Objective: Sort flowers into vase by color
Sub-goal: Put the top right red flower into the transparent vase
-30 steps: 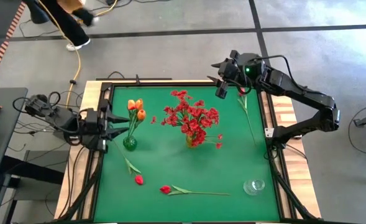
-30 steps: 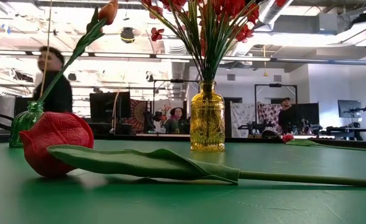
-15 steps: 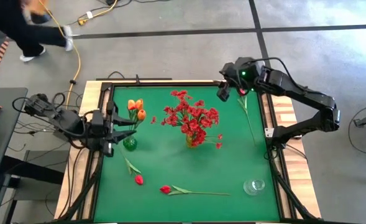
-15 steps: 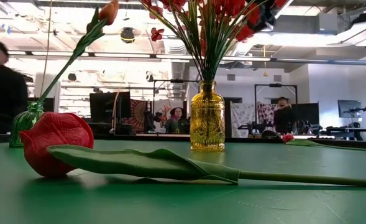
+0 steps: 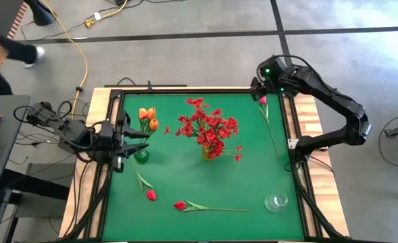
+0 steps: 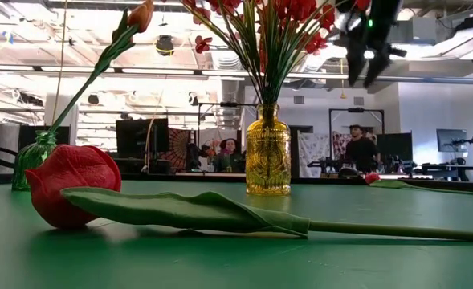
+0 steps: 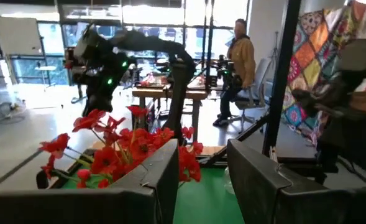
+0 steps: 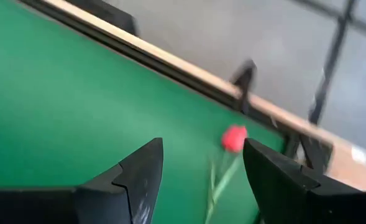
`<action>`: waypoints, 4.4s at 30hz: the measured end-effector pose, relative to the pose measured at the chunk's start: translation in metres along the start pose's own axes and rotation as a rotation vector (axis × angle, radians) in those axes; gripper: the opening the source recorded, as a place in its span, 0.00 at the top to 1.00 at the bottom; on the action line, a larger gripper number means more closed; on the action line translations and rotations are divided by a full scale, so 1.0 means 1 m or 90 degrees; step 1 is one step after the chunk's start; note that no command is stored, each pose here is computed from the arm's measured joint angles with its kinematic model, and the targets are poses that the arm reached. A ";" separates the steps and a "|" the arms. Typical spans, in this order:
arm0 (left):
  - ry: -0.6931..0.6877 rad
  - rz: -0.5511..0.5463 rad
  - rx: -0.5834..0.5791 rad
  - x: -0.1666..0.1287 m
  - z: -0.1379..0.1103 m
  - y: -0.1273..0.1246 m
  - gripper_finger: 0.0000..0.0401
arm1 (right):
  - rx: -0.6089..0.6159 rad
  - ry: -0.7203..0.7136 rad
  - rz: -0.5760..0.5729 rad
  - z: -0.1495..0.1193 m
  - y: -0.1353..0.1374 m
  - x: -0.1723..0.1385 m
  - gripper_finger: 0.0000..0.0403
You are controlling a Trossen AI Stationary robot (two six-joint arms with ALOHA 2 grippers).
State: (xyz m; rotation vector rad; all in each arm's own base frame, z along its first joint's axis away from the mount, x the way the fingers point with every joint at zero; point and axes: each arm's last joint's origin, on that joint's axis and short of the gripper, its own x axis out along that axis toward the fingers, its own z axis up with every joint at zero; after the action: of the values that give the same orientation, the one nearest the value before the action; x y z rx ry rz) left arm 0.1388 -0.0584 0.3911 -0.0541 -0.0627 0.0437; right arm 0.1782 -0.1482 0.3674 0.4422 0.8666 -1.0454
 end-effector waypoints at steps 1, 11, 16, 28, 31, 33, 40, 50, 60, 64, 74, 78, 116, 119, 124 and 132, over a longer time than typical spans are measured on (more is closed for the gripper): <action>-0.002 -0.005 0.003 -0.001 0.001 0.000 0.69 | 0.024 0.017 -0.011 -0.003 -0.004 0.006 0.38; 0.044 -0.108 -0.013 -0.006 -0.005 -0.002 0.69 | 0.127 0.174 -0.041 -0.054 -0.013 0.075 0.38; 0.077 -0.104 -0.036 -0.006 -0.010 -0.001 0.69 | 0.118 0.221 -0.046 -0.081 -0.010 0.097 0.38; 0.069 -0.008 -0.050 -0.006 -0.010 0.003 0.69 | 0.122 0.244 -0.060 -0.123 -0.024 0.138 0.38; 0.065 0.019 -0.060 -0.006 -0.010 0.004 0.69 | 0.123 0.247 -0.057 -0.131 -0.030 0.146 0.38; 0.063 0.036 -0.060 -0.006 -0.010 0.005 0.69 | 0.121 0.247 -0.052 -0.137 -0.033 0.150 0.38; 0.056 0.087 -0.064 -0.006 -0.010 0.007 0.69 | 0.137 0.233 -0.030 -0.149 -0.042 0.163 0.41; 0.051 0.105 -0.091 -0.006 -0.010 0.008 0.69 | 0.128 0.229 -0.010 -0.166 -0.040 0.170 0.59; 0.051 0.105 -0.091 -0.006 -0.010 0.008 0.69 | 0.103 0.223 0.010 -0.157 -0.028 0.166 0.95; 0.052 0.103 -0.082 -0.006 -0.010 0.008 0.69 | 0.111 0.201 0.019 -0.137 -0.027 0.158 0.94; 0.063 0.080 -0.046 -0.009 -0.011 0.009 0.69 | 0.130 0.027 0.077 -0.066 -0.020 0.098 0.96; 0.063 0.020 -0.054 -0.014 -0.008 0.009 0.69 | 0.143 -0.080 0.103 -0.050 -0.020 0.055 0.96; 0.069 -0.107 -0.104 -0.021 -0.006 0.007 0.69 | -0.137 -0.432 0.801 -0.142 0.037 -0.160 0.96; 0.067 -0.089 -0.108 -0.020 -0.006 0.008 0.69 | -0.157 -0.419 0.815 -0.156 0.037 -0.166 0.96; 0.063 -0.057 -0.110 -0.020 -0.006 0.009 0.69 | -0.173 -0.397 0.835 -0.179 0.034 -0.175 0.96; 0.057 -0.017 -0.126 -0.020 -0.005 0.011 0.69 | -0.153 -0.371 0.825 -0.216 0.025 -0.177 0.96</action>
State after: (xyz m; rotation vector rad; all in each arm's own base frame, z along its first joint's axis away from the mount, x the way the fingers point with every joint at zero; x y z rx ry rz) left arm 0.1190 -0.0488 0.3838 -0.2521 0.0221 0.0082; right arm 0.0729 0.1121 0.3764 0.3563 0.0599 0.1569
